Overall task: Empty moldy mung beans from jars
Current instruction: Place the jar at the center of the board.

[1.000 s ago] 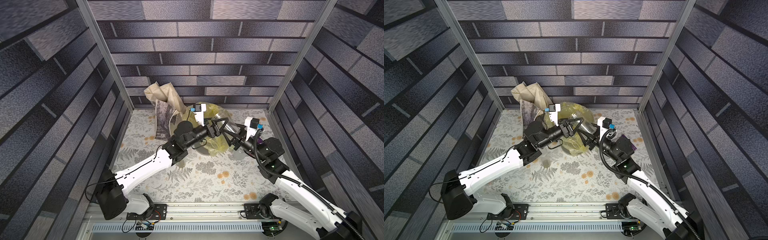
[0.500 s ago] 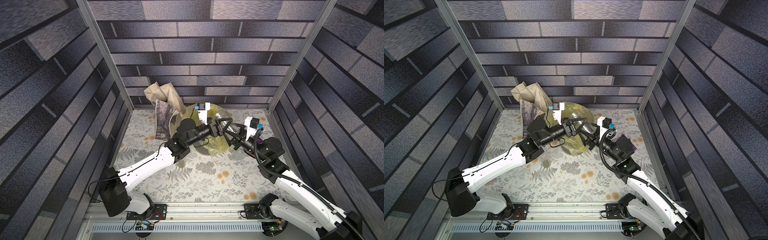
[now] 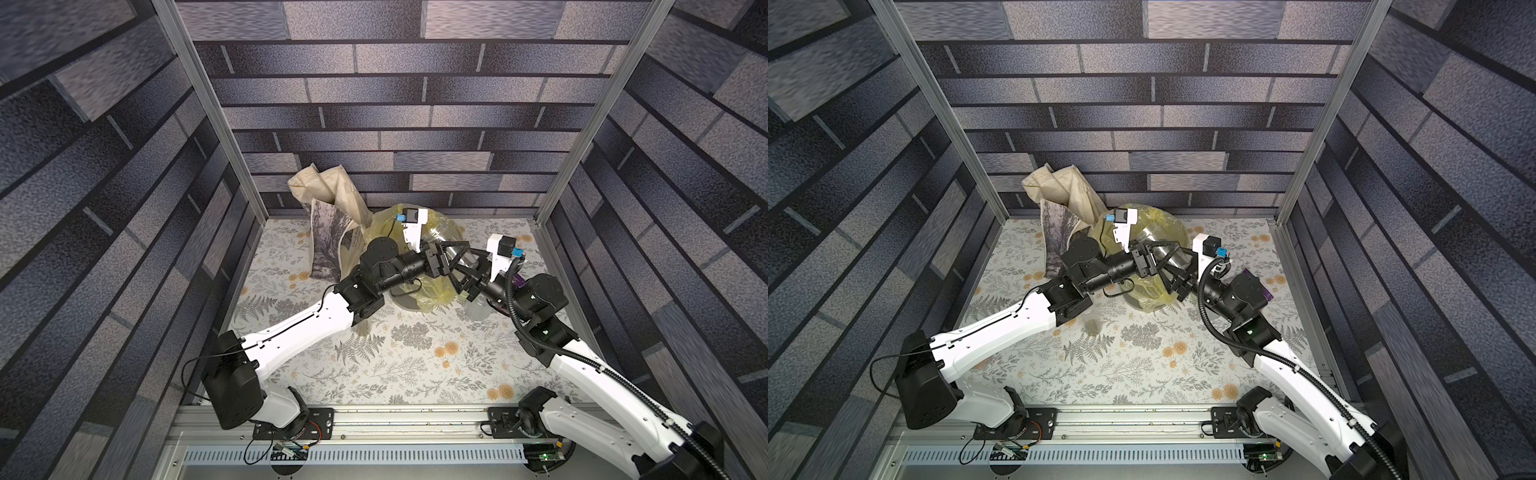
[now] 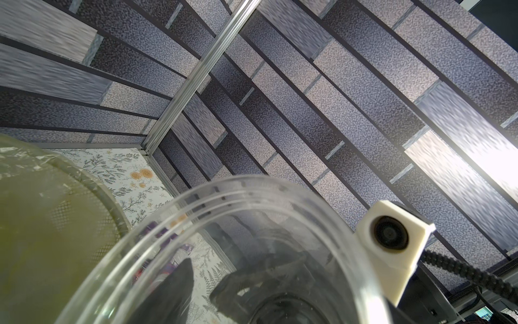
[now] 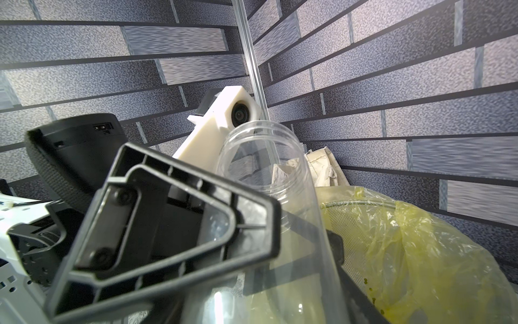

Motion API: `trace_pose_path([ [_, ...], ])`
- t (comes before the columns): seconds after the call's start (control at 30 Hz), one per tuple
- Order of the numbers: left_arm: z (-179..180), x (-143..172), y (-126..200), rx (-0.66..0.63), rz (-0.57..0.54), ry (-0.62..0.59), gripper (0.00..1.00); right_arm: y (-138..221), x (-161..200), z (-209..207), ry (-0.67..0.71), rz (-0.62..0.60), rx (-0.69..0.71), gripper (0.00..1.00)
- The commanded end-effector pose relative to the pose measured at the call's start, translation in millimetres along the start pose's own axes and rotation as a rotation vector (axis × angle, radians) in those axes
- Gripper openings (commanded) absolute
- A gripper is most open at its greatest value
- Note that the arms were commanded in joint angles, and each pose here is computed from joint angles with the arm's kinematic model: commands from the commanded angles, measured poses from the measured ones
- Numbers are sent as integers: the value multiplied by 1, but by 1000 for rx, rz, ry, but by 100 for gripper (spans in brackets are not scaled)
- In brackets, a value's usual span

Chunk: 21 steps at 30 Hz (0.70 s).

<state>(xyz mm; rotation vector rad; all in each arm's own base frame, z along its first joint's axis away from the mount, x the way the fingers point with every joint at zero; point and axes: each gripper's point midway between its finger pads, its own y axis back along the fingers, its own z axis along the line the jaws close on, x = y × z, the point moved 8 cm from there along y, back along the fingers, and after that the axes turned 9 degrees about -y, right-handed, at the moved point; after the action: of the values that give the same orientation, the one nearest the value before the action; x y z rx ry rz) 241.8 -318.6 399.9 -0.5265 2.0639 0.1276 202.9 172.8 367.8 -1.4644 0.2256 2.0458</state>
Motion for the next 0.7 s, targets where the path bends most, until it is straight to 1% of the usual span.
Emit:
trace_pose_path([
  [0.0,-15,-16,11,16,-73,-53,90,-2,2,-1,-11,8,2,44],
  [0.2,-13,-19,15,-24,-104,-58,90,-2,1,-2,-5,-3,15,44],
  [0.3,-12,-21,19,-47,-120,-56,84,-2,1,-3,-1,-8,19,44],
  [0.37,-10,-20,21,-56,-141,-48,83,-2,1,-3,0,-8,19,44],
  [0.43,-10,-20,19,-50,-130,-50,83,-3,2,-3,-3,-5,13,44],
  [0.5,-11,-20,17,-41,-118,-47,81,-4,2,-3,-5,-2,13,44],
  [0.6,-10,-19,17,-43,-133,-37,80,-4,2,-4,-3,-5,17,44],
  [0.67,-9,-19,18,-49,-143,-43,74,-4,2,-4,-3,-6,16,44],
])
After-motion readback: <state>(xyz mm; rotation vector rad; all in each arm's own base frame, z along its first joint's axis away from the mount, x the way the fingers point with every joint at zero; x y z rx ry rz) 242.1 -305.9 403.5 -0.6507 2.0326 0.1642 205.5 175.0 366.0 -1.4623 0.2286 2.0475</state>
